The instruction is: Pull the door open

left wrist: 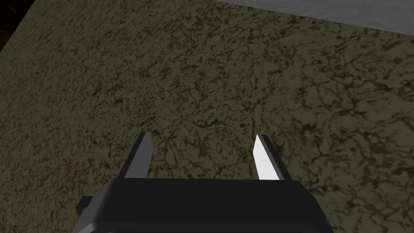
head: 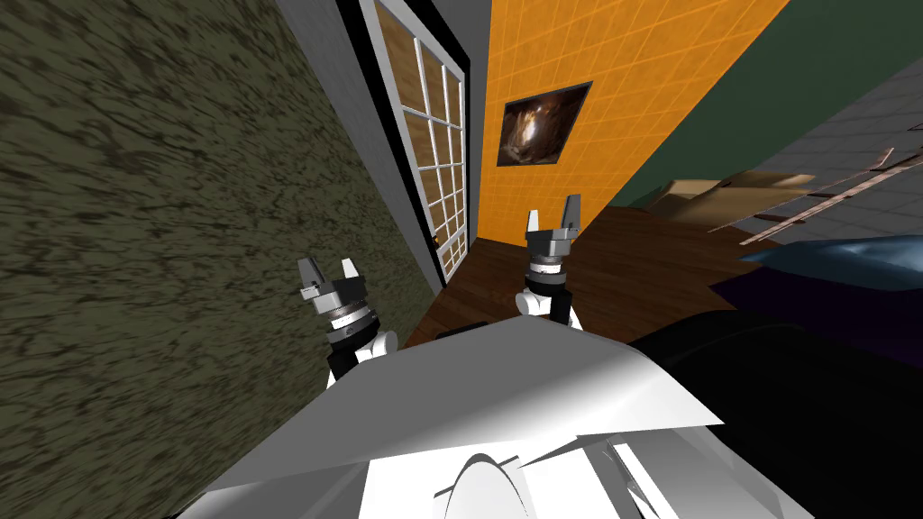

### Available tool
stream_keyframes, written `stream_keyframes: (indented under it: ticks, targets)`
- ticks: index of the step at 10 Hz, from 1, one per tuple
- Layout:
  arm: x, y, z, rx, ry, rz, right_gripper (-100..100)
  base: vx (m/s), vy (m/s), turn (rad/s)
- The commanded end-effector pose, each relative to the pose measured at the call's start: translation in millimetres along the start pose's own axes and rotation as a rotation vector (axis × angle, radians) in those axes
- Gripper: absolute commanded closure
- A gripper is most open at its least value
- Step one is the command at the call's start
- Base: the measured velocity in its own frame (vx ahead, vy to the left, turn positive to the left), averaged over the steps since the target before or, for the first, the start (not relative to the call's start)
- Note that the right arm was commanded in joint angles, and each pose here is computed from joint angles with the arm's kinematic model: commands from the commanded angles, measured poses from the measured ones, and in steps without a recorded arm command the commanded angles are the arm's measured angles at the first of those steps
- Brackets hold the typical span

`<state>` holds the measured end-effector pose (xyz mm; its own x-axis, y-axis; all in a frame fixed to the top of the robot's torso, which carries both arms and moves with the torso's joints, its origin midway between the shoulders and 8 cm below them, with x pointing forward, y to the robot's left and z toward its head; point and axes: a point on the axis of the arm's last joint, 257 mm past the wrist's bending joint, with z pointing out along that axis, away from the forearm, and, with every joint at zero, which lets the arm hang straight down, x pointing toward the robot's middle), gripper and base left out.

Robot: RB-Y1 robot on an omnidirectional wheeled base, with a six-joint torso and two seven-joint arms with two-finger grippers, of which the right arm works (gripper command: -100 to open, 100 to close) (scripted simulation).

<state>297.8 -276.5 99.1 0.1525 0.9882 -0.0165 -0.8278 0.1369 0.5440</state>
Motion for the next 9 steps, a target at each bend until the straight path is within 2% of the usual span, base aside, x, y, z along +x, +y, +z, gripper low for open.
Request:
stream_keyframes:
  ticks: [1, 3, 9]
  targets:
    - [0.7, -9.6, -3.2, 0.015, 0.01, -0.035, -100, 0.037, -0.011, 0.1]
    - [1.3, -20.4, -7.1, 0.032, 0.02, -0.074, -100, 0.061, -0.019, 0.105]
    - [2.1, -74.0, -29.4, 0.114, 0.08, -0.268, -100, 0.087, -0.034, 0.142]
